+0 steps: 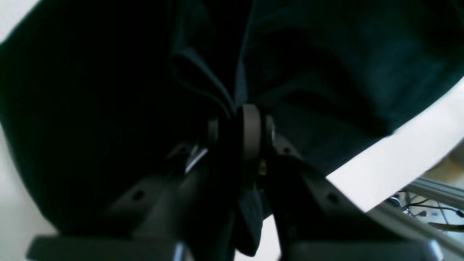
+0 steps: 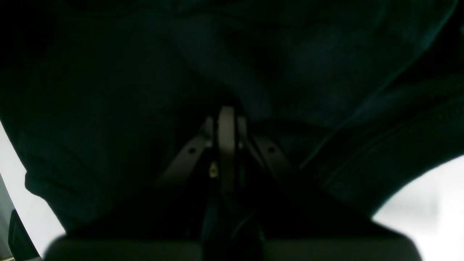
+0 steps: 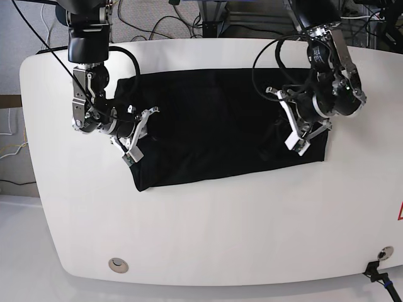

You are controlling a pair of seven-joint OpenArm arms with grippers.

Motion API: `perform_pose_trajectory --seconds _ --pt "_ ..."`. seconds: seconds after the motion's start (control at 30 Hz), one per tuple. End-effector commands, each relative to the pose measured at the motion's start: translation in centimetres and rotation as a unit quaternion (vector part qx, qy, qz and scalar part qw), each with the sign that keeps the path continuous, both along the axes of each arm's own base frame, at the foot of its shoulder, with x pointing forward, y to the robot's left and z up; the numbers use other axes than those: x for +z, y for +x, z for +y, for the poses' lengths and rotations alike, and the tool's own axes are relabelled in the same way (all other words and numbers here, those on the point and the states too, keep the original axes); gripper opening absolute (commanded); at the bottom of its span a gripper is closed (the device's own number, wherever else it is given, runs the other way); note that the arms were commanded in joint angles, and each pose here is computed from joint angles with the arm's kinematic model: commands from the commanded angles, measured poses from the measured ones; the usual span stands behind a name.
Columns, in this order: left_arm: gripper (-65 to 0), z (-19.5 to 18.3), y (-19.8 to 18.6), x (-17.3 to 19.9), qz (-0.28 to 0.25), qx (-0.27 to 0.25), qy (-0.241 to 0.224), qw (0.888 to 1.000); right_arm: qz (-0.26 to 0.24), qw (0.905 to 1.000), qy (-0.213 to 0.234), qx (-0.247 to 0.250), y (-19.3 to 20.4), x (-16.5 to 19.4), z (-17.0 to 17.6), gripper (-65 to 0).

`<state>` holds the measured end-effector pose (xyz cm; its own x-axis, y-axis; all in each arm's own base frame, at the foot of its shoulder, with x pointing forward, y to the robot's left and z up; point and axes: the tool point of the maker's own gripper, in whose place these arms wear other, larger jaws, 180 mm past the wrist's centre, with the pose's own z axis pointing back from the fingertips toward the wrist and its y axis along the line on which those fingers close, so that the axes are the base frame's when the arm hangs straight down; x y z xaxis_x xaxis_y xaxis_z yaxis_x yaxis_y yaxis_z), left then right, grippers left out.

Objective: Fold the T-shirt properly
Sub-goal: 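Grasp the shirt's sleeve end with the left gripper and fold it inward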

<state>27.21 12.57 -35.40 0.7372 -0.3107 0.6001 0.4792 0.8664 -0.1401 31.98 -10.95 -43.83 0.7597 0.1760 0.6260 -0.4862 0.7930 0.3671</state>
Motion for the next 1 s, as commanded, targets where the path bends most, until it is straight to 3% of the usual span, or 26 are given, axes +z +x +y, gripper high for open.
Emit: perform_pose_trajectory --seconds 0.0,0.3,0.73,0.8,0.97 --pt "-64.3 -2.2 2.0 2.2 -0.041 -0.013 -0.027 0.999 0.087 0.9912 -0.095 0.030 -3.8 -3.8 -2.3 -65.0" --pt "-64.2 -4.7 3.7 3.8 -0.065 -0.017 -0.059 0.996 0.088 0.9911 -0.095 0.030 -3.8 -3.8 -2.3 -65.0" --pt "-63.8 -7.3 3.3 4.0 -0.065 -0.061 -0.062 0.994 0.088 0.9913 -0.093 0.031 -3.8 -3.9 -2.1 -65.0" --pt "-57.1 -7.6 3.3 4.0 -0.064 -0.066 -0.062 0.994 0.088 0.9913 -0.093 0.031 -3.8 -3.9 -2.1 -65.0" --pt "-22.0 -7.6 3.2 3.9 -0.064 -0.067 -0.061 0.994 0.088 0.9912 -0.094 0.031 -3.8 -3.8 -2.2 -65.0"
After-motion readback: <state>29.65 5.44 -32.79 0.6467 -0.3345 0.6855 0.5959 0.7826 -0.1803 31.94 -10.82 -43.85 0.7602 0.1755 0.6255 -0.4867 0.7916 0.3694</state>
